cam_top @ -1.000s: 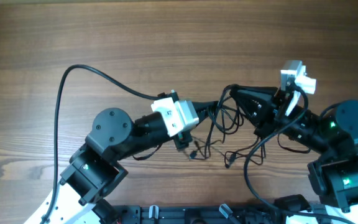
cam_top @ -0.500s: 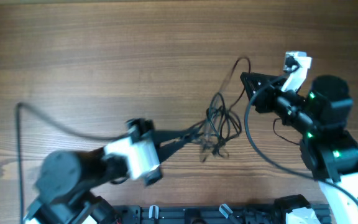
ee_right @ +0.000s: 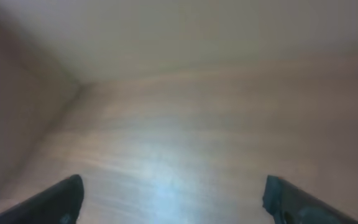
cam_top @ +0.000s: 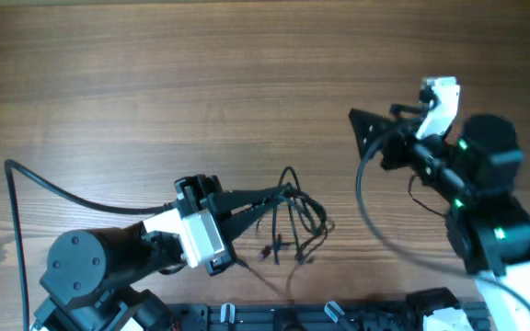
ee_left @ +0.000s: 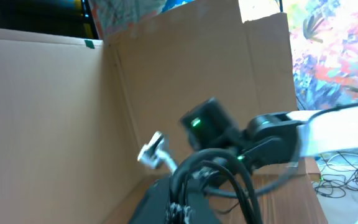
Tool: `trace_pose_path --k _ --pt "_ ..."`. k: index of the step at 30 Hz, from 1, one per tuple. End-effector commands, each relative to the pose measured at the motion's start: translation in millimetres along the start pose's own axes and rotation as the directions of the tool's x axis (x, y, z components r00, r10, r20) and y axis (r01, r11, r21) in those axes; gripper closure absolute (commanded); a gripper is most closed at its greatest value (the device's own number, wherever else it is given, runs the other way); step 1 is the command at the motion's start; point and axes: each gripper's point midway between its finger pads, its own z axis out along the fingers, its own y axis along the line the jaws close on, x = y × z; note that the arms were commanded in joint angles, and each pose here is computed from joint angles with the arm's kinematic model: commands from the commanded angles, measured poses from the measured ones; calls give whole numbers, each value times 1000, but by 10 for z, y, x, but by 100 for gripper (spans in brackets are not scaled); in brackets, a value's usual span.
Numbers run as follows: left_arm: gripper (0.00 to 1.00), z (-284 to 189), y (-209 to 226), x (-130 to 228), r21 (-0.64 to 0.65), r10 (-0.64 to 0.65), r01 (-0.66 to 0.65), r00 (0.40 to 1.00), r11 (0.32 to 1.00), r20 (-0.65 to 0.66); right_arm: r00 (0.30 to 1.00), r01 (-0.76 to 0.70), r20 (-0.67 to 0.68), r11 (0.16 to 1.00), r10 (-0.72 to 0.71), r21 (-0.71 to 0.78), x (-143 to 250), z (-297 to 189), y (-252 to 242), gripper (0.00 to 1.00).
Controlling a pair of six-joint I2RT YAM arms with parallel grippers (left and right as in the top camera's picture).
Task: Untangle cables
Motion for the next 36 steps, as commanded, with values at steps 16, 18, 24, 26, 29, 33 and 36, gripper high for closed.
trace_pose_path --k 16,18,24,26,29,33,36 --pt "96 391 -124 -24 209 -10 -13 994 978 107 660 744 452 435 -600 -507 157 -945 1353 0" --pt "96 428 -168 -23 252 -25 -6 992 968 122 651 752 463 430 -602 -499 130 -936 1357 1" --pt "96 575 -208 62 291 -70 31 990 956 125 633 770 491 421 -598 -480 41 -903 1371 0" --pt "96 605 -198 113 292 -76 40 991 956 113 655 753 497 444 -569 -486 -40 -929 1407 0" --pt "96 598 -201 102 293 -75 38 990 955 116 667 745 502 471 -551 -472 -128 -934 1417 0" --pt "96 590 -210 103 296 -77 40 991 954 112 710 703 462 578 -532 -415 -258 -835 1302 0" --pt "96 575 -254 93 321 -74 33 991 946 115 757 642 420 692 -501 -331 -392 -729 1130 0"
